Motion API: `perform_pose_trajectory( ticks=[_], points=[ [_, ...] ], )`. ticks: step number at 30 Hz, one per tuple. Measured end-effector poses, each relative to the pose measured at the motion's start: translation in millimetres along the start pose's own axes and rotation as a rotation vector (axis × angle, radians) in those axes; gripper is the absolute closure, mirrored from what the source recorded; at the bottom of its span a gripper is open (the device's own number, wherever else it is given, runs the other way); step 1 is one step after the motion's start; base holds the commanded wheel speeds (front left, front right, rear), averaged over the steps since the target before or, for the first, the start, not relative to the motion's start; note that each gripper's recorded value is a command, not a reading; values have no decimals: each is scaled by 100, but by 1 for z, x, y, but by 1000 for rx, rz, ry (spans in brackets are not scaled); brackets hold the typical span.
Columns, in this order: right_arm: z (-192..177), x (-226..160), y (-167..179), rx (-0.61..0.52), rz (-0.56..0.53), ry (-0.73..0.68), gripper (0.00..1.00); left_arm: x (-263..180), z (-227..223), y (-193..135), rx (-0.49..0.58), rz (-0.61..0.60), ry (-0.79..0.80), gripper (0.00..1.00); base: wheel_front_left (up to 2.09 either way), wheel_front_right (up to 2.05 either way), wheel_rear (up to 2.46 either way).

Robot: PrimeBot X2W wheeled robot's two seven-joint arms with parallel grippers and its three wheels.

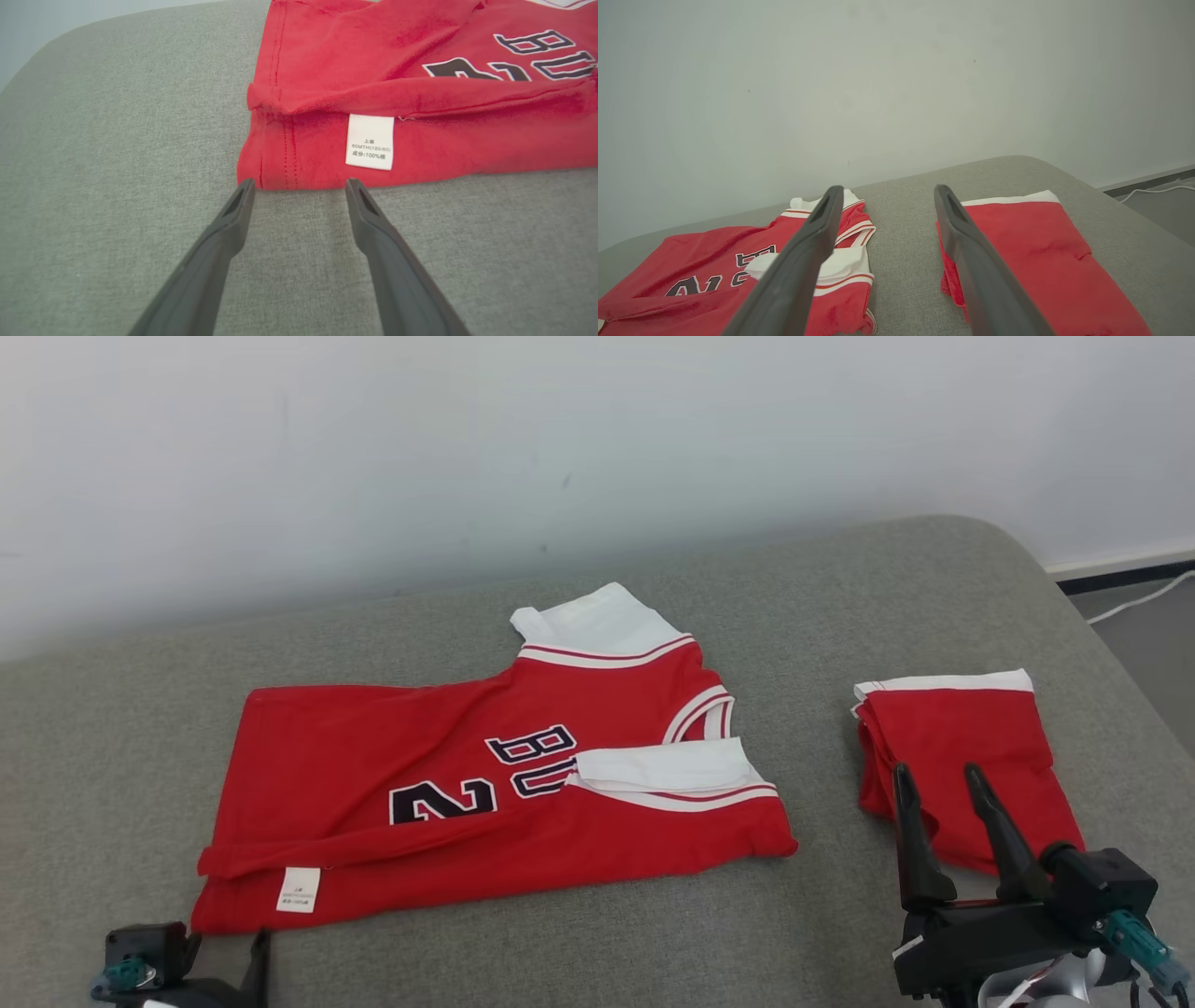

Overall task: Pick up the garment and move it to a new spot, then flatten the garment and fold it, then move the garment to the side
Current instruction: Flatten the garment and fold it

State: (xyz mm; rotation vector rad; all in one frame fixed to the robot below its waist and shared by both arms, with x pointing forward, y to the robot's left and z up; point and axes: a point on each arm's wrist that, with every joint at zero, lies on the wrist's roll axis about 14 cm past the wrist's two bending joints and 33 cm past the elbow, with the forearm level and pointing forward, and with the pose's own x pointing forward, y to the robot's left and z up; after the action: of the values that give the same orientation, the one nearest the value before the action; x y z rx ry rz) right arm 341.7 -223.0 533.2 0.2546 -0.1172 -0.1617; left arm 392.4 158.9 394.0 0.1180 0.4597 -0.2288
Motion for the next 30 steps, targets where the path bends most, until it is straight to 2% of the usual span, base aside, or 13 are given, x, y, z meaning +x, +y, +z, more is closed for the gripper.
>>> perform_pose_trajectory(
  ticks=[7,12,17,24,30],
  points=[
    [3,-1,-17,-22,-44,-2,0,13,-17,-1,20,18,87,0,0,0,0],
    [3,-1,-23,-34,-58,3,0,20,-16,17,15,98,109,0,0,0,0],
    [1,0,-20,-36,-47,14,0,19,-21,26,17,129,132,0,0,0,0],
    [1,2,-14,-36,-27,17,0,21,-16,22,36,111,118,0,0,0,0],
    [-2,5,-12,-40,-19,28,0,31,-6,12,87,39,87,0,0,0,0]
  ],
)
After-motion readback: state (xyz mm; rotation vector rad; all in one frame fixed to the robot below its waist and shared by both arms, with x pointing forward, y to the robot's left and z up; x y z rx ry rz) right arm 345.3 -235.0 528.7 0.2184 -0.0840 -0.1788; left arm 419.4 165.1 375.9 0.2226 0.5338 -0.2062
